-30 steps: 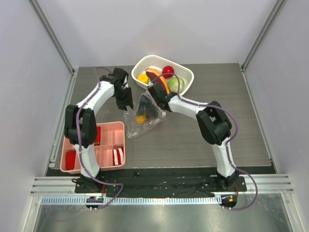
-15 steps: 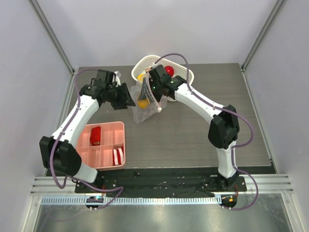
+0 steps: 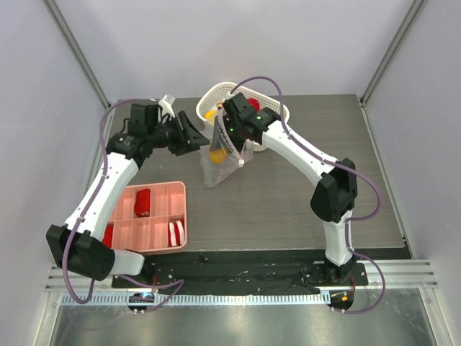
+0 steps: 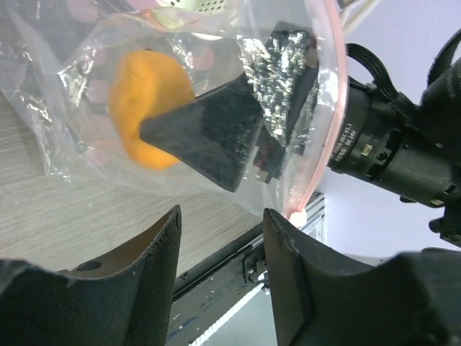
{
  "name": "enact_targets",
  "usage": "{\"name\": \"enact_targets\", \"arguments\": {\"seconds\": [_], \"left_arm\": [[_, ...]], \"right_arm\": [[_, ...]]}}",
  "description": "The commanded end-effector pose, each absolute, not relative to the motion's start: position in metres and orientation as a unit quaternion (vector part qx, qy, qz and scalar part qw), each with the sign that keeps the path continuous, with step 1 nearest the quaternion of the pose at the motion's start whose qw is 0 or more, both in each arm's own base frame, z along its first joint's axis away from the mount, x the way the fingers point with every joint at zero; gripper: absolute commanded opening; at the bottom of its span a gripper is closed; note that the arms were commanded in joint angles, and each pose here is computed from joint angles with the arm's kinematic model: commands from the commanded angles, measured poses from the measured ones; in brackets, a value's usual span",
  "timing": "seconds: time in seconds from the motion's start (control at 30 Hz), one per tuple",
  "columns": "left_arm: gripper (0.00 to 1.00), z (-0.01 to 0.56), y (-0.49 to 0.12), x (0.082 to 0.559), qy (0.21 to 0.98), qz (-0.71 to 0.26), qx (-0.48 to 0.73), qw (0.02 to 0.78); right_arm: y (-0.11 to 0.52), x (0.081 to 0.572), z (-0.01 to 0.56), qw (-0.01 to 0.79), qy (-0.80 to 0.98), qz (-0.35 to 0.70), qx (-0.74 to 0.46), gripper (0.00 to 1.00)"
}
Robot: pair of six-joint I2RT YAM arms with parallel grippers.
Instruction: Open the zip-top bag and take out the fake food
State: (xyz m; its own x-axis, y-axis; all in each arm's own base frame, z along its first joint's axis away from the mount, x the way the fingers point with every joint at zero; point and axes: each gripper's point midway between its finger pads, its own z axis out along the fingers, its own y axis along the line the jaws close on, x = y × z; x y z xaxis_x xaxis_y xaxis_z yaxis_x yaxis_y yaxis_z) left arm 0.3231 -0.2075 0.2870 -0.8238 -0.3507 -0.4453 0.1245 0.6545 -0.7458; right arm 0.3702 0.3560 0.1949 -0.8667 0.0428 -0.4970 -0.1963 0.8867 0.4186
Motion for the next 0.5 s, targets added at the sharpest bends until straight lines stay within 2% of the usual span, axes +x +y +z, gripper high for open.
{"name": "enact_targets", "arguments": {"seconds": [0.0,0.03,0.07,0.13,0.27,0.37,0.4,0.43,0.47], "left_arm": [[0.46,0.256,-0.190,0.316,0.886,-0.366,-0.149,0.242],[0.41,0.240,-0.181,0.315,0.884,-0.358,-0.213,0.213],[0.35,0.235,-0.185,0.313,0.876,-0.379,-0.224,0.196],[0.36,0.245,-0.191,0.324,0.848,-0.421,-0.236,0.217],[0.48,0.235,-0.192,0.331,0.849,-0.413,-0.267,0.192],[0.52,0.224,-0.187,0.337,0.858,-0.393,-0.282,0.173],[0.62,0.223,-0.182,0.340,0.858,-0.386,-0.289,0.179],[0.65,0.224,-0.179,0.342,0.857,-0.385,-0.287,0.188],[0.73,0.228,-0.177,0.347,0.854,-0.387,-0.280,0.209]], "right_arm": [[0.360,0.371,0.249,0.278,0.912,0.299,-0.028,0.01],[0.361,0.372,0.254,0.273,0.909,0.315,-0.021,0.01],[0.361,0.374,0.255,0.266,0.907,0.328,-0.003,0.01],[0.359,0.380,0.261,0.265,0.897,0.353,0.019,0.01],[0.356,0.384,0.274,0.255,0.880,0.395,0.064,0.01],[0.350,0.390,0.287,0.266,0.861,0.425,0.083,0.01],[0.351,0.389,0.292,0.262,0.857,0.436,0.087,0.01],[0.350,0.392,0.293,0.260,0.853,0.444,0.091,0.01],[0.350,0.393,0.293,0.252,0.852,0.449,0.094,0.01]]}}
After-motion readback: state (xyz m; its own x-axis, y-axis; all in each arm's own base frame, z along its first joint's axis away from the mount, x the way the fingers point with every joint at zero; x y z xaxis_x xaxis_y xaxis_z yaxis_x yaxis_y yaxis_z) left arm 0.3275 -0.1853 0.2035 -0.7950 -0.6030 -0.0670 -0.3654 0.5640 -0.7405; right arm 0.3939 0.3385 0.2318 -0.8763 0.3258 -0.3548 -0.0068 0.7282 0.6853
